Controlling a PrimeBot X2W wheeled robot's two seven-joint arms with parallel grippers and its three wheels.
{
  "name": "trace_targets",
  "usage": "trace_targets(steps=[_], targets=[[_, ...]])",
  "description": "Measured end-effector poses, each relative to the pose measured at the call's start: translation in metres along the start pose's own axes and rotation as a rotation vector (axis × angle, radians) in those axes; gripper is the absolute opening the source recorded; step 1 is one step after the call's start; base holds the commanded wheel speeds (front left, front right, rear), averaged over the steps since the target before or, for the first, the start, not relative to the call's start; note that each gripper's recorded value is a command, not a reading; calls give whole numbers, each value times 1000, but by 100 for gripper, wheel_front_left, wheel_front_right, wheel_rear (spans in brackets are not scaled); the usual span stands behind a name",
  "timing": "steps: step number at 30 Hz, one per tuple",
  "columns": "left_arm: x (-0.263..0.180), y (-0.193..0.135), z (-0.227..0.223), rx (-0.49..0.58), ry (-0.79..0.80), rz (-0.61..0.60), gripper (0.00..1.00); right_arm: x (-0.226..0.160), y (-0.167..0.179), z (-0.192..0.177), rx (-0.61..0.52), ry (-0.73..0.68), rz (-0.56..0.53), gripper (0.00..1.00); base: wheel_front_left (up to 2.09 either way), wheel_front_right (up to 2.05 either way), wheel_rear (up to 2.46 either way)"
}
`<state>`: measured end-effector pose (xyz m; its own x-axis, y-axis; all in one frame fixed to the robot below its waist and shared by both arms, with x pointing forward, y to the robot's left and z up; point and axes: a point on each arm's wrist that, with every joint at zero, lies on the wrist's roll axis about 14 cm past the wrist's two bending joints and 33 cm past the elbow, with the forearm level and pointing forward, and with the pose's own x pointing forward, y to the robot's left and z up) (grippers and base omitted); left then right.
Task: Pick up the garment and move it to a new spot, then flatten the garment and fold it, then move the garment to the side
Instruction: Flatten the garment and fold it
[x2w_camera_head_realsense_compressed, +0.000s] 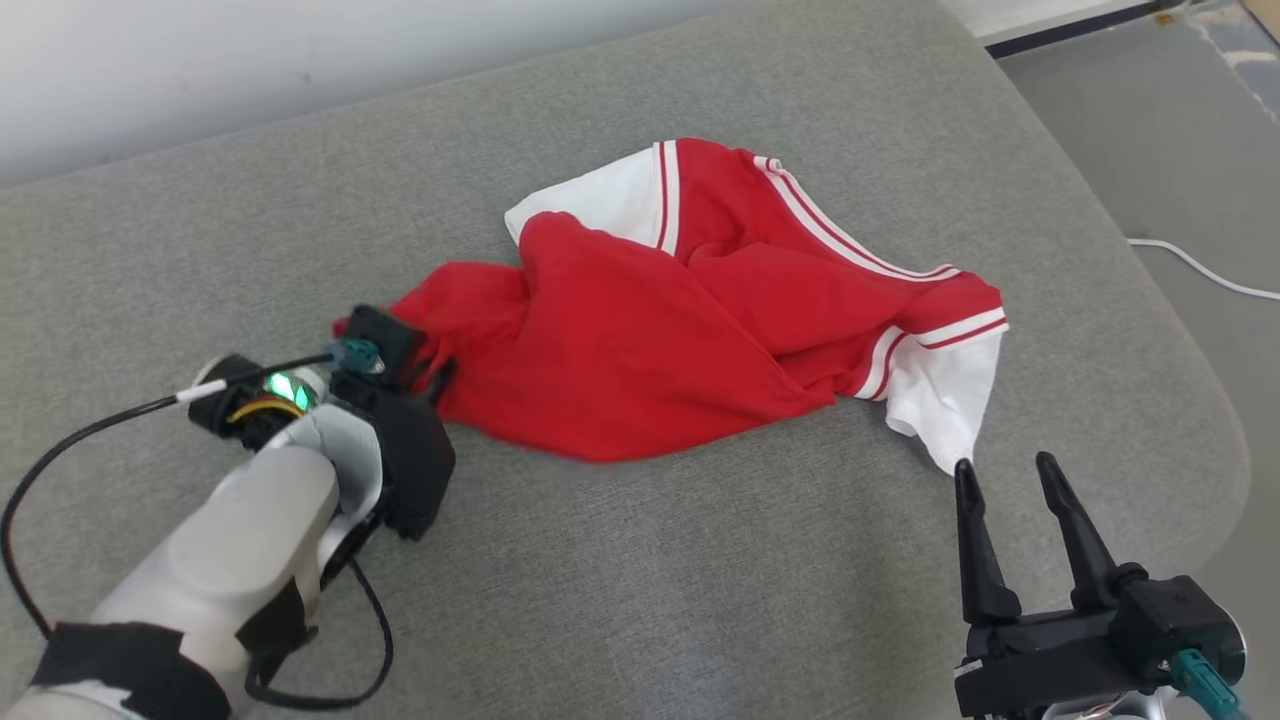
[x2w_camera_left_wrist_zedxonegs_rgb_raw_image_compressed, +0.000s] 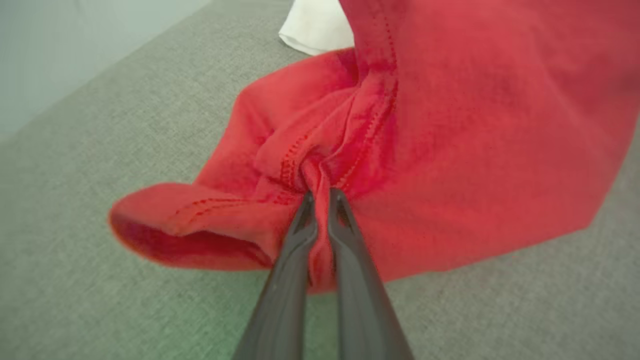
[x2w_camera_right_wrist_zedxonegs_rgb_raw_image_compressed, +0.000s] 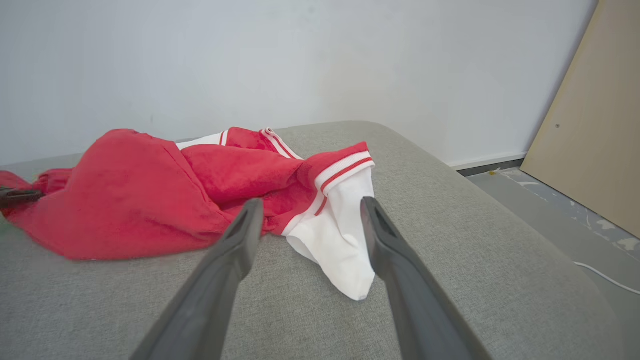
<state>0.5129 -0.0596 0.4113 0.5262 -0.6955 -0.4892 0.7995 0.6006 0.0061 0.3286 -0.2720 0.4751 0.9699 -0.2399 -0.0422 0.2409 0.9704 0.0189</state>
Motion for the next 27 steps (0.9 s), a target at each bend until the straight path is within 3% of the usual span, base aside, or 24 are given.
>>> trace_targets(steps=[7,14,19,24,25,26,27], targets=[[-22,31,53,-15,-252,96,0,7,13,-1,9,-5,40,100,0,0,0],[-57,66,64,-28,-336,211,0,15,33,0,17,-15,102,100,0,0,0],[-92,94,43,-82,-339,318,0,20,47,2,28,-25,146,100,0,0,0],[-116,97,-3,-167,-288,381,0,19,57,0,32,-19,174,100,0,0,0],[-118,95,-9,-176,-282,384,88,19,58,0,33,-21,178,100,0,0,0],[-121,94,-10,-183,-287,392,100,19,59,1,33,-23,181,100,0,0,0],[-123,93,-5,-195,-310,399,100,19,60,1,32,-24,185,100,0,0,0]])
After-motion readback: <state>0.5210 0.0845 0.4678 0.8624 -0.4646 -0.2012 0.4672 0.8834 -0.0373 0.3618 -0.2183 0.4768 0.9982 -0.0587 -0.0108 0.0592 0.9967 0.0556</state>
